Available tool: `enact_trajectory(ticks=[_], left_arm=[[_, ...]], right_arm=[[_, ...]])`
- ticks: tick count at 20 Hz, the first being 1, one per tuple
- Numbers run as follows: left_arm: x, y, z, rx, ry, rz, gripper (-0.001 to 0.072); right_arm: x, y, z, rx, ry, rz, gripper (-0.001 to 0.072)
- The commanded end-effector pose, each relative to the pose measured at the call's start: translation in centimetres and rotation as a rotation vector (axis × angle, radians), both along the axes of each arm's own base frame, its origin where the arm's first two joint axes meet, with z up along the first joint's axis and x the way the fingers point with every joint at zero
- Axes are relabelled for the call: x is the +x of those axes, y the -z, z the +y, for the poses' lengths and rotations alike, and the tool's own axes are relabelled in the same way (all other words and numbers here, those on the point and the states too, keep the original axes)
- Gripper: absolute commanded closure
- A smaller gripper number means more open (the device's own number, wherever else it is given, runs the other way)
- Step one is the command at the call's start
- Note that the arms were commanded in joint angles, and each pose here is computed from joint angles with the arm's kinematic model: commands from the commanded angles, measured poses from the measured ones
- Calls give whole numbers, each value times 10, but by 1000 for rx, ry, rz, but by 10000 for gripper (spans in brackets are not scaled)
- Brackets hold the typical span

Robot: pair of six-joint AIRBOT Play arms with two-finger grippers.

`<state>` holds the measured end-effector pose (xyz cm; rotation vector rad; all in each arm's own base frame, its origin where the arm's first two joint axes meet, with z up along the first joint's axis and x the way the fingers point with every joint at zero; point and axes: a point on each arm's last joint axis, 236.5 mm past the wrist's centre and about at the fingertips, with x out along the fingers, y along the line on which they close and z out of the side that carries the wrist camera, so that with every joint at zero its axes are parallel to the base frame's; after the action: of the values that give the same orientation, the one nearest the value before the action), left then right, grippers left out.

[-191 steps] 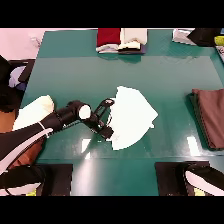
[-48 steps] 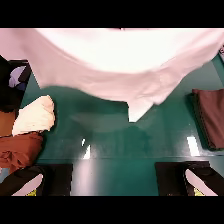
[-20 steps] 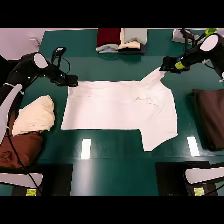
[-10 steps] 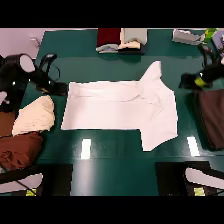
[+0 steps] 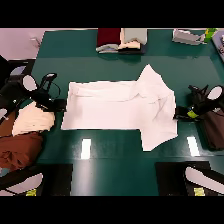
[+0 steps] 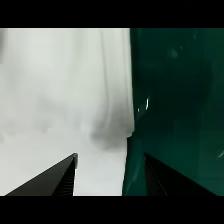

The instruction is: Fold the shirts.

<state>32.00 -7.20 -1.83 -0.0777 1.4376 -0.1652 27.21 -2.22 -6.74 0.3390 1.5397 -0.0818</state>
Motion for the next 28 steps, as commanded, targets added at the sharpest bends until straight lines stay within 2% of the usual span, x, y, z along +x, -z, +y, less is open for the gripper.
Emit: enact_trajectory(ticks=[1, 3, 8, 10, 11, 13, 14, 15, 16, 23, 28], left_arm=[[-2, 2, 1, 1, -3, 4, 230], [-2, 2, 1, 1, -3, 4, 229], [-7, 3, 1, 3, 1, 24, 229], [-8, 3, 1, 3, 3, 27, 229], [-9, 3, 1, 4, 3, 30, 229], [-14, 3, 2, 6, 8, 54, 228], [-16, 4, 2, 7, 9, 61, 186], [-17, 4, 2, 9, 10, 64, 112], [-18, 5, 3, 11, 11, 67, 86], [-63, 64, 9, 26, -15, 192, 87], [-62, 75, -9, -57, -61, 170, 88]], right_arm=[[3, 11, 1, 2, 20, -33, 232], [5, 11, 1, -1, 21, -42, 260], [11, 12, 0, -2, 28, -63, 263], [12, 19, 10, 44, 44, -43, 265], [11, 23, 14, 49, 34, -26, 288], [7, 28, 22, 42, -9, -3, 558], [8, 28, 26, 43, -21, -5, 647], [10, 26, 29, 41, -34, -10, 690], [13, 23, 32, 41, -45, -18, 690], [34, 6, 45, 33, -101, -81, 690], [34, 6, 45, 33, -100, -77, 690]])
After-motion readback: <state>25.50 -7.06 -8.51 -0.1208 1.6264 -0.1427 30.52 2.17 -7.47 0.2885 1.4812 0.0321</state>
